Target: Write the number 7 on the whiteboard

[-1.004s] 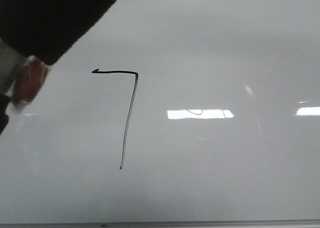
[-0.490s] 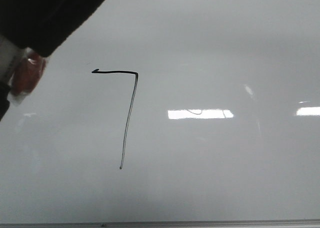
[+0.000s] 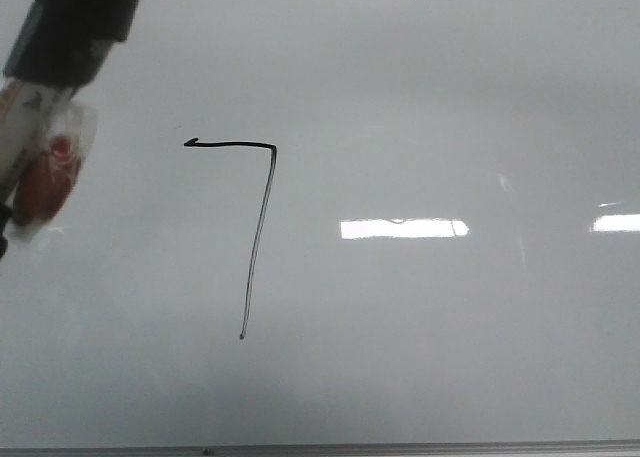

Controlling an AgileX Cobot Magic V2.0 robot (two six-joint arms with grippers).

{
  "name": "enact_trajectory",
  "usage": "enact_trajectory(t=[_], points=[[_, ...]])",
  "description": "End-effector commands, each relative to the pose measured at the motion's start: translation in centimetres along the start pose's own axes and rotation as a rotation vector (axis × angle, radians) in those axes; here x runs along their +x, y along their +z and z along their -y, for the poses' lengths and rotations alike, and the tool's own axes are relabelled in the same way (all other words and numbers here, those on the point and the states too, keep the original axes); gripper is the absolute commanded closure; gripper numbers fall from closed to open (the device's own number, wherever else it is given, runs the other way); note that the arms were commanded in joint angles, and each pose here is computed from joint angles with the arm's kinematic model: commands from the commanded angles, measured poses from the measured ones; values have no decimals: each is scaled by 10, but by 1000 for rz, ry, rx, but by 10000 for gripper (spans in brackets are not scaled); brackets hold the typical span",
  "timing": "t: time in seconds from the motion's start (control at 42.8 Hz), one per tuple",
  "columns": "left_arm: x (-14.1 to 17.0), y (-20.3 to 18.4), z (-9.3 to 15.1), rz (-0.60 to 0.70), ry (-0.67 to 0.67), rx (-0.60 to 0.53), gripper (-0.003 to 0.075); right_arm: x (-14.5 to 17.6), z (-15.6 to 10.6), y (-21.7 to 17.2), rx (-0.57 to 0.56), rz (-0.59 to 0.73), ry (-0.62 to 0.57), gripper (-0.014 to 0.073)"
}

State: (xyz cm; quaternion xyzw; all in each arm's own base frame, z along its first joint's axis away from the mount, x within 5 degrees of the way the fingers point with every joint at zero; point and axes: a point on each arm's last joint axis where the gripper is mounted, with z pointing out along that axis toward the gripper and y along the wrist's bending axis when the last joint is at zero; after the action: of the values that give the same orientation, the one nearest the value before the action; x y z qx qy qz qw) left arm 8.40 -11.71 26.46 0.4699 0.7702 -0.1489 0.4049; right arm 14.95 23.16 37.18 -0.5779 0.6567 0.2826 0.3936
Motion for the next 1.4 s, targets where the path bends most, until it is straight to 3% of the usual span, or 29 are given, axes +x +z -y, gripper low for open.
enact_trajectory(t=[0.0,0.187,0.444,0.56,0.724,0.934,1.214,1.377], points=[[-15,-1,-6,63,-74,-37,741,-12,10,-40,133,110,48,-37],[1,1,-47,-46,-337,-315,741,28,12,-88,335,135,153,28],[31,-25,-109,-57,-599,-691,741,109,-21,-128,620,260,371,126],[45,-32,-130,-79,-656,-800,741,139,-36,-135,736,331,430,190],[53,-21,-147,-90,-687,-815,741,164,-51,-139,842,424,464,376],[50,11,-166,11,-631,-733,741,172,-56,-139,865,445,456,659],[66,43,-210,-34,-727,-727,741,172,-56,-139,867,447,455,664],[71,54,-223,-60,-751,-723,741,172,-56,-139,867,447,455,664]])
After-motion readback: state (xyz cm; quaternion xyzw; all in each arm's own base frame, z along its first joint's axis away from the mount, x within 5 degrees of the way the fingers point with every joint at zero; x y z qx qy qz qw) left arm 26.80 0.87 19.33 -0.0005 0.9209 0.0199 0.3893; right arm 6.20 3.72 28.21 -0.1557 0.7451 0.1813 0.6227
